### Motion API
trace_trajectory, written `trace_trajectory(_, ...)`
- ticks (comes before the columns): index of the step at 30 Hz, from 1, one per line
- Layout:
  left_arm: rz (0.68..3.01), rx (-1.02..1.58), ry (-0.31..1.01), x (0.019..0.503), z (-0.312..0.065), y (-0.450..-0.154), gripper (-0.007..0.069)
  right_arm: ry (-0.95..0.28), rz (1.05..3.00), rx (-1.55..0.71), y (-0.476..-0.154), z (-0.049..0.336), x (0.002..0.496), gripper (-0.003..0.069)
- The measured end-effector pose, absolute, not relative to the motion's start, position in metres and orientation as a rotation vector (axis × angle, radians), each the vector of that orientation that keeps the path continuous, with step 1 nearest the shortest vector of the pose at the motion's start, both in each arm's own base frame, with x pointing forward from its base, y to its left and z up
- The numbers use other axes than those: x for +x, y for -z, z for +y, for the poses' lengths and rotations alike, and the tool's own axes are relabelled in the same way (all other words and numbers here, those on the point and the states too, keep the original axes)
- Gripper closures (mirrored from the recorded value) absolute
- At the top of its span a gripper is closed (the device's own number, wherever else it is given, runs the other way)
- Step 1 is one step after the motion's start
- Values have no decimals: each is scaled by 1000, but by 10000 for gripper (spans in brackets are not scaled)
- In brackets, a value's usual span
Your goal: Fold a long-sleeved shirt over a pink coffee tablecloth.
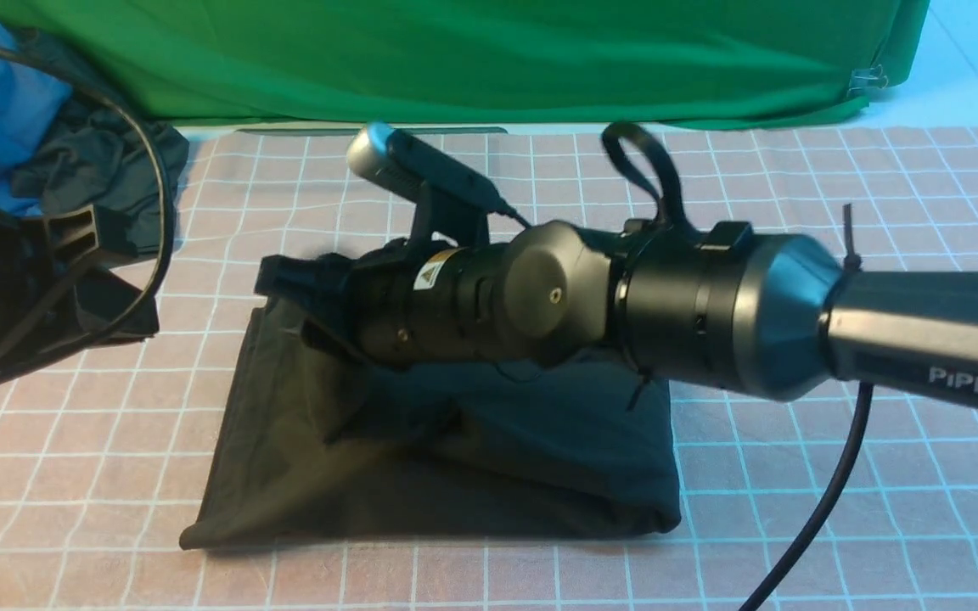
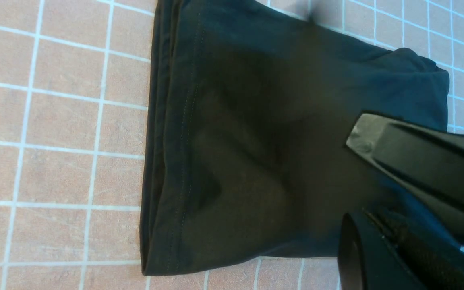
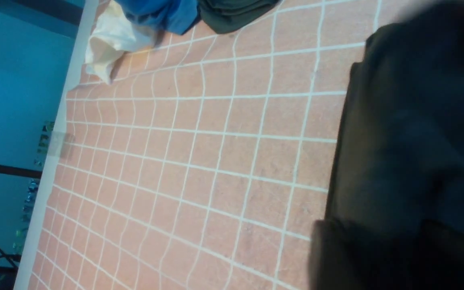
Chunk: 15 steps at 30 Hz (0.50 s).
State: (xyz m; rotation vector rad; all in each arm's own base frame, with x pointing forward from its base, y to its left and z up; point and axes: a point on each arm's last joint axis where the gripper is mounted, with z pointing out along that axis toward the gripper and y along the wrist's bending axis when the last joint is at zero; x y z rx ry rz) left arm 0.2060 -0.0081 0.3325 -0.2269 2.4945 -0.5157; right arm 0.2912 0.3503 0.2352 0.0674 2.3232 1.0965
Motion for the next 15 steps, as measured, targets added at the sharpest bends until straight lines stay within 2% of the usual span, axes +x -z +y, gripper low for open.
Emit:
trace_trajectory(1,2494,-227,516,206,-8,-332,611,-1096,2325,67,-235,350,291,230)
trace_trajectory(2,2494,-227,516,206,-8,-332,611,-1094,2334,61,-234,350,290,166)
trace_trajectory(4,2494,-227,516,206,-8,-332,611,-1078,2365,16,-233,349,289,114)
trace_trajectory(6,2494,-227,516,206,-8,-332,611,-1046,2396,-72,-236,344,289,108)
trace_trajectory(9,2494,-227,516,206,-8,-332,611,-1000,2415,-225,-247,331,289,151)
trace_trajectory(12,2493,-231,521,206,-8,-333,611,-902,2390,-411,-270,299,298,335)
trace_trajectory(13,2493,-235,524,206,-8,-333,611,-879,2386,-440,-275,291,300,370)
trace_trajectory(14,2488,-246,543,206,-9,-333,611,-809,2386,-511,-289,269,304,519)
trace_trajectory(15,2487,-247,547,206,-10,-333,611,-790,2386,-514,-290,264,306,531)
